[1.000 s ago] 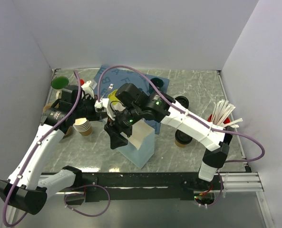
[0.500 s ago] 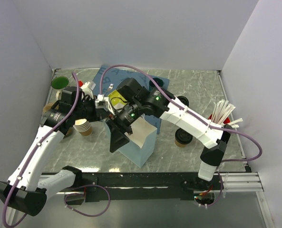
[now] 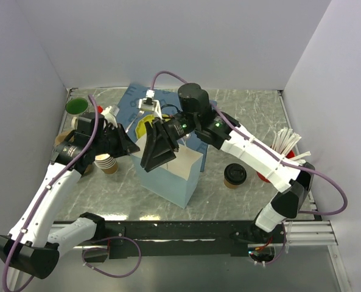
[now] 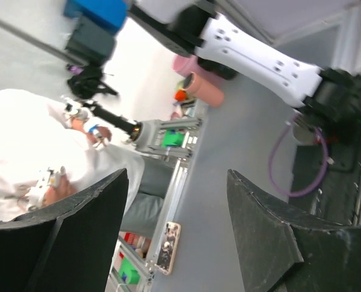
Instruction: Pack the takeout coffee
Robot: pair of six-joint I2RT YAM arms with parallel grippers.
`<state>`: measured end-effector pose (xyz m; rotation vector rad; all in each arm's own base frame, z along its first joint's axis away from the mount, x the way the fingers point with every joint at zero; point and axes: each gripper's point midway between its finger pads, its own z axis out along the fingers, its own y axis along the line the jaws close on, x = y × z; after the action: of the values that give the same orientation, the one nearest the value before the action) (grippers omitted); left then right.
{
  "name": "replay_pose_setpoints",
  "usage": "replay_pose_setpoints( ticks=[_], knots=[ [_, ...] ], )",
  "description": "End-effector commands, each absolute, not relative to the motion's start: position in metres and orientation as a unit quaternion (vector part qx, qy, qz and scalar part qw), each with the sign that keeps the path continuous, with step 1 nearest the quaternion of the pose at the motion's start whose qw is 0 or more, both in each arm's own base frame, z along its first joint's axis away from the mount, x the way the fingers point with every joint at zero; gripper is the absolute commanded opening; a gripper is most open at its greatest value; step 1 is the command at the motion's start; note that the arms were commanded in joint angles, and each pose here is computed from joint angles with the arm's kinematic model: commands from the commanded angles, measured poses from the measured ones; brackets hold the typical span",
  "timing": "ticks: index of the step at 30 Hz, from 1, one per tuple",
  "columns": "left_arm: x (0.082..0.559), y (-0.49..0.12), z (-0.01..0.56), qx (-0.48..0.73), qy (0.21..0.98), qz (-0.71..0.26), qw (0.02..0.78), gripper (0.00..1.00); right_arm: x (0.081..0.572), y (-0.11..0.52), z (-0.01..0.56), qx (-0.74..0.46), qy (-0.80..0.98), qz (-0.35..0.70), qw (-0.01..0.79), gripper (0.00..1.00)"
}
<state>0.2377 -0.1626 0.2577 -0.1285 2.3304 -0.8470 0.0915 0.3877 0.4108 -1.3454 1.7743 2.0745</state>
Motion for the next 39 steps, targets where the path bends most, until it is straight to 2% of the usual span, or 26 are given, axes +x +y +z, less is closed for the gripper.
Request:
replay_pose_setpoints(
  ticks=[1,6,11,14,17,18,20,21,24,27,28,30,31,34,35,39],
  knots=[
    [0.23,-0.165,0.263,-0.059,0.885,-0.338,0.316,0.16,0.073,0.373,0.453,-0.476,0.505,0.718,0.053,0.72],
    [0.228,-0.165,0.26,-0.069,0.888,-0.336,0.307,0.16,0.069,0.366,0.466,-0.473,0.485,0.735,0.039,0.71],
    [0.22,-0.161,0.261,-0.106,0.89,-0.335,0.292,0.17,0.103,0.366,0.481,-0.4,0.538,0.736,0.095,0.7],
    [0.213,-0.16,0.262,-0.119,0.888,-0.341,0.285,0.17,0.135,0.368,0.491,-0.367,0.569,0.708,0.203,0.72],
    [0.207,-0.159,0.267,-0.13,0.886,-0.346,0.28,0.18,0.169,0.363,0.482,-0.317,0.642,0.647,0.263,0.72],
    [0.203,-0.158,0.267,-0.133,0.887,-0.345,0.276,0.24,0.197,0.358,0.457,-0.263,0.709,0.584,0.296,0.72],
    [0.202,-0.153,0.276,-0.142,0.884,-0.34,0.289,0.34,0.215,0.343,0.457,-0.228,0.743,0.53,0.34,0.73],
    [0.2,-0.149,0.277,-0.152,0.885,-0.331,0.289,0.51,0.228,0.328,0.449,-0.202,0.772,0.478,0.367,0.73],
    [0.203,-0.133,0.292,-0.173,0.885,-0.296,0.315,0.8,0.243,0.3,0.441,-0.161,0.805,0.405,0.402,0.72],
    [0.219,-0.106,0.303,-0.209,0.881,-0.227,0.358,0.87,0.253,0.256,0.422,-0.092,0.848,0.306,0.422,0.72],
    [0.223,-0.097,0.303,-0.223,0.885,-0.196,0.358,0.88,0.254,0.235,0.407,-0.069,0.87,0.255,0.417,0.72],
    [0.234,-0.074,0.302,-0.259,0.883,-0.129,0.37,0.88,0.25,0.22,0.395,-0.056,0.885,0.222,0.406,0.72],
    [0.24,-0.048,0.3,-0.289,0.881,-0.051,0.371,0.85,0.246,0.214,0.388,-0.057,0.892,0.208,0.398,0.72],
    [0.251,0.001,0.296,-0.355,0.848,0.08,0.386,0.8,0.236,0.2,0.373,-0.066,0.899,0.187,0.39,0.72],
    [0.253,0.012,0.295,-0.375,0.836,0.1,0.388,0.81,0.233,0.193,0.379,-0.068,0.891,0.189,0.407,0.72],
    [0.26,0.068,0.291,-0.494,0.773,0.124,0.378,0.75,0.224,0.185,0.372,-0.092,0.884,0.192,0.416,0.72]
  ],
)
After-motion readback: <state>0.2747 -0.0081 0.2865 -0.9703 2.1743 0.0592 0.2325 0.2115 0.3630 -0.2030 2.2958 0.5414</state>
